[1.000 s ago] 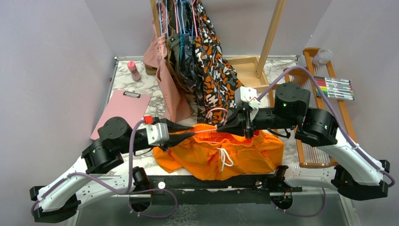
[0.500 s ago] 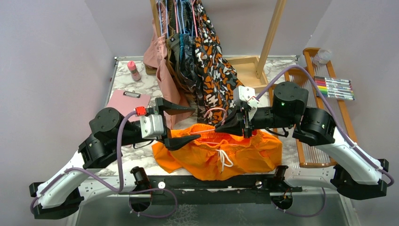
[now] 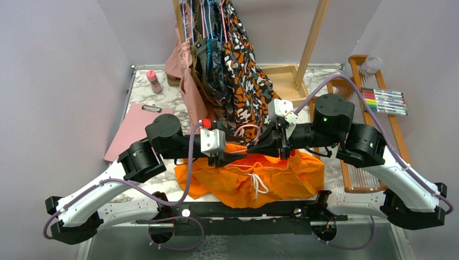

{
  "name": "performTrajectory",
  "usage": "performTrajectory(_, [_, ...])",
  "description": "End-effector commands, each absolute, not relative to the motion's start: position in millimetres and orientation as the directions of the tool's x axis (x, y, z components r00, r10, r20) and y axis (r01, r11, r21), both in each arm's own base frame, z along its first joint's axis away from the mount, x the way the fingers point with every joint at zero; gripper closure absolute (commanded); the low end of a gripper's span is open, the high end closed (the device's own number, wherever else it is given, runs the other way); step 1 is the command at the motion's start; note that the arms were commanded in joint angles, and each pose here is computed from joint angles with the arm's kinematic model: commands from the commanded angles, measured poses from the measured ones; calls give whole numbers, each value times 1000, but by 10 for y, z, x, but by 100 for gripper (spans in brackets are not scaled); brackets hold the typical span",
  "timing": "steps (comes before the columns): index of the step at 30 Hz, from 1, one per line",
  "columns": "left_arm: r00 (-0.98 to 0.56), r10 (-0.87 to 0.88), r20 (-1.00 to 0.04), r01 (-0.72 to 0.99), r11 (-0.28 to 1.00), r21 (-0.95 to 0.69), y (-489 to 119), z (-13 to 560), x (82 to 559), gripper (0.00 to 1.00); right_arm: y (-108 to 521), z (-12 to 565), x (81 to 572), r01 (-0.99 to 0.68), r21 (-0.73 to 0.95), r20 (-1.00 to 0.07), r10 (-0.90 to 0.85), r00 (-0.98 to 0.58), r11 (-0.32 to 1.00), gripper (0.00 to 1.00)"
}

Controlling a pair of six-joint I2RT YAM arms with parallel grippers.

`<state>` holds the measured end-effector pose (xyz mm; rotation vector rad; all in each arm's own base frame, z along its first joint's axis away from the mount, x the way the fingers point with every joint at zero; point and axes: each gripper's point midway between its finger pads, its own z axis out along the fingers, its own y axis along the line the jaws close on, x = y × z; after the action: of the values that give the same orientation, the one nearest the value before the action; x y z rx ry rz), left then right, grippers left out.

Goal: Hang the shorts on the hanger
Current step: Place the hanger at the clothesline.

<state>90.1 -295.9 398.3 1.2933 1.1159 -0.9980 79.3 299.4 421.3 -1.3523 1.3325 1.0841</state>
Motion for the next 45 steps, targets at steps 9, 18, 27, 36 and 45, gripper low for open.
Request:
performTrajectory(9, [226,42,-973,971,73,229,-2927,3986,933,100,3043,4343,739,-999,-32,-990,-136,35,-24,96])
performTrajectory(18, [259,-15,-966,955,152,254,-2833,4070,996,100,2921,4327,755,-998,26,-993,-112,-32,52,36])
performTrajectory(27, [283,-62,-957,950,154,271,-2770,4158,937,100,2762,4140,871,-976,101,-984,-125,-127,191,30])
performTrajectory(36, [258,-126,-958,966,34,255,-2792,4207,689,100,2905,4384,783,-987,121,-992,-6,-122,107,31])
performTrajectory(45, [258,-157,-953,966,22,258,-2774,4260,643,100,3040,4322,631,-981,192,-981,-37,-192,-1,41])
